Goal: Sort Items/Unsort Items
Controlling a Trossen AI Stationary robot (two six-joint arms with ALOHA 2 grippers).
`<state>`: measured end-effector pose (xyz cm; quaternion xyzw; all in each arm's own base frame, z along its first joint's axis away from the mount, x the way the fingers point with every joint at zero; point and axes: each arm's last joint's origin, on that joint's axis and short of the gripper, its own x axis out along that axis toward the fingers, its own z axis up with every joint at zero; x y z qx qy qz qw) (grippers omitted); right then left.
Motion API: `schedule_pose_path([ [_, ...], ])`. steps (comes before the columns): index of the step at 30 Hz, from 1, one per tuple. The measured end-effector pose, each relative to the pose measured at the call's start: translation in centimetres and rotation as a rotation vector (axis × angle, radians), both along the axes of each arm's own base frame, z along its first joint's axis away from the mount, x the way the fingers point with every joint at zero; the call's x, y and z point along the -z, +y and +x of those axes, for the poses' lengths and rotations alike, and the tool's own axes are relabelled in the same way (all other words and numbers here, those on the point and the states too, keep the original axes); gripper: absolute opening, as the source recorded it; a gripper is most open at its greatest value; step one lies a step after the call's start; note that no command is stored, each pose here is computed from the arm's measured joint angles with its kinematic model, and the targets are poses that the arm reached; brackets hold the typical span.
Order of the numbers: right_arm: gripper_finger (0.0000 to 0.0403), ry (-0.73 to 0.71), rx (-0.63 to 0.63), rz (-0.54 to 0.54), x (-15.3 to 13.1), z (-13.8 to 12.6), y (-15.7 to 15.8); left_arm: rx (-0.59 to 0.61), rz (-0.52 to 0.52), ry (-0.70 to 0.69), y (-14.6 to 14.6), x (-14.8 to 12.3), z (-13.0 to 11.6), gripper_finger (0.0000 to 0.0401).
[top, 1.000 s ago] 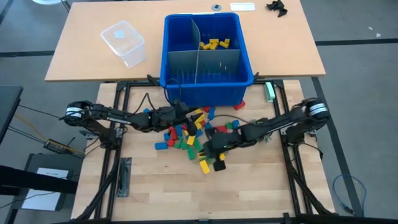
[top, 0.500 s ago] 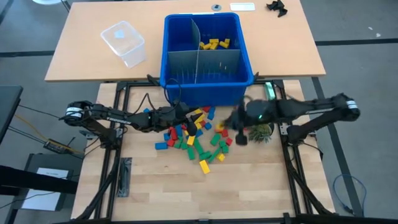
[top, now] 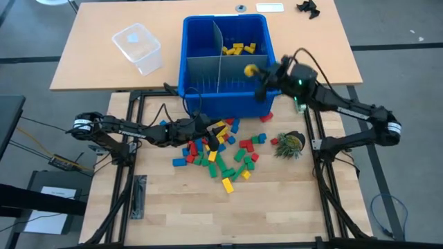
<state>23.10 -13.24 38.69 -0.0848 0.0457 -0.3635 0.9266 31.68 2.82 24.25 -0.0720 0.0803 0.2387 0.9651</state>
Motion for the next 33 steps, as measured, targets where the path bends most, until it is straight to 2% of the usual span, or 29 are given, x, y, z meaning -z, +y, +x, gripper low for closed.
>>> schedule_pose_path([
  [6, 0.0019, -0.020, 0.148, -0.004, 0.4, -0.1, -6.5, 0.000, 0.000, 0.000, 0.0, 0.0, 0.0, 0.0168],
  [14, 0.0026, 0.012, 0.277, 0.018, 0.9, 0.8, -14.6, 0.000, 0.000, 0.000, 0.0, 0.0, 0.0, 0.0168],
  [21, 0.0034, 0.022, 0.361, 0.033, 2.7, 1.0, -20.0, 0.000, 0.000, 0.000, 0.0, 0.0, 0.0, 0.0168],
  [26, 0.0092, 0.051, 0.368, 0.036, 4.1, 1.1, -21.4, 0.000, 0.000, 0.001, 0.0, 0.0, 0.0, 0.0168],
  [33, 0.0188, 0.057, 0.340, -0.018, 1.8, 1.0, -19.4, 0.000, 0.000, 0.000, 0.0, 0.0, 0.0, 0.0168],
])
